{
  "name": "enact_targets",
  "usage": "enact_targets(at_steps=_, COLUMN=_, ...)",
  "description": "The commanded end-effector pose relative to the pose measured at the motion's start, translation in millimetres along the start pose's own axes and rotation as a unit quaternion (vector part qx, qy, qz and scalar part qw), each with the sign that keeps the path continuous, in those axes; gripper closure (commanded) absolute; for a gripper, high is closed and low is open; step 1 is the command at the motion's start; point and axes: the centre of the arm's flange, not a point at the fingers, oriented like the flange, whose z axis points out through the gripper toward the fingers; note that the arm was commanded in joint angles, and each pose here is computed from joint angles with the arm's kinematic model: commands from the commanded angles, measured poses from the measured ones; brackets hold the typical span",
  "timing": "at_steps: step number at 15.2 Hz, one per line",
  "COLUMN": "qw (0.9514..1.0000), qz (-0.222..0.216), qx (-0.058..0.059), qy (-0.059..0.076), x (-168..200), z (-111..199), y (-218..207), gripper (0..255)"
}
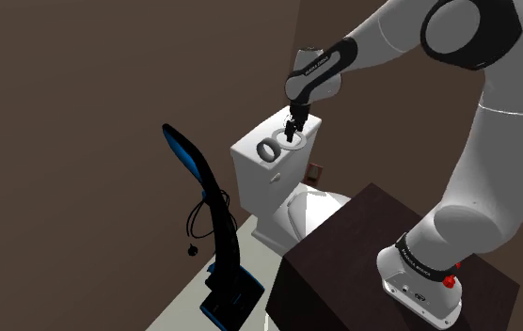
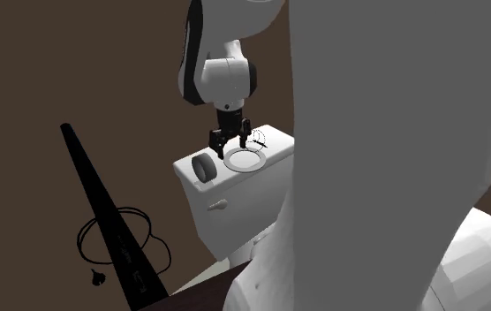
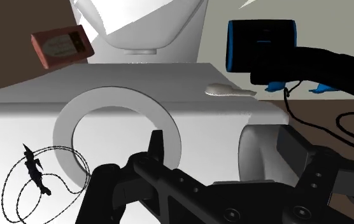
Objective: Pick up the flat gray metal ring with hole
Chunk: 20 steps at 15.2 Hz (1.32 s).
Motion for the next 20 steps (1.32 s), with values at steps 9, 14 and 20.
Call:
enact_targets(at_steps=9, qw=0.9997, qz=-0.016, qx=0.001, qy=0.016, x=70, z=76, y=48, gripper=0)
enact_targets(at_steps=14, qw=0.9997, qz=-0.016, qx=0.001, qy=0.016, x=71, z=102, y=47, gripper=0)
enact_targets(at_steps=20, qw=0.9997, qz=-0.016, qx=0.001, qy=0.016, x=70, z=111, y=48, gripper=255)
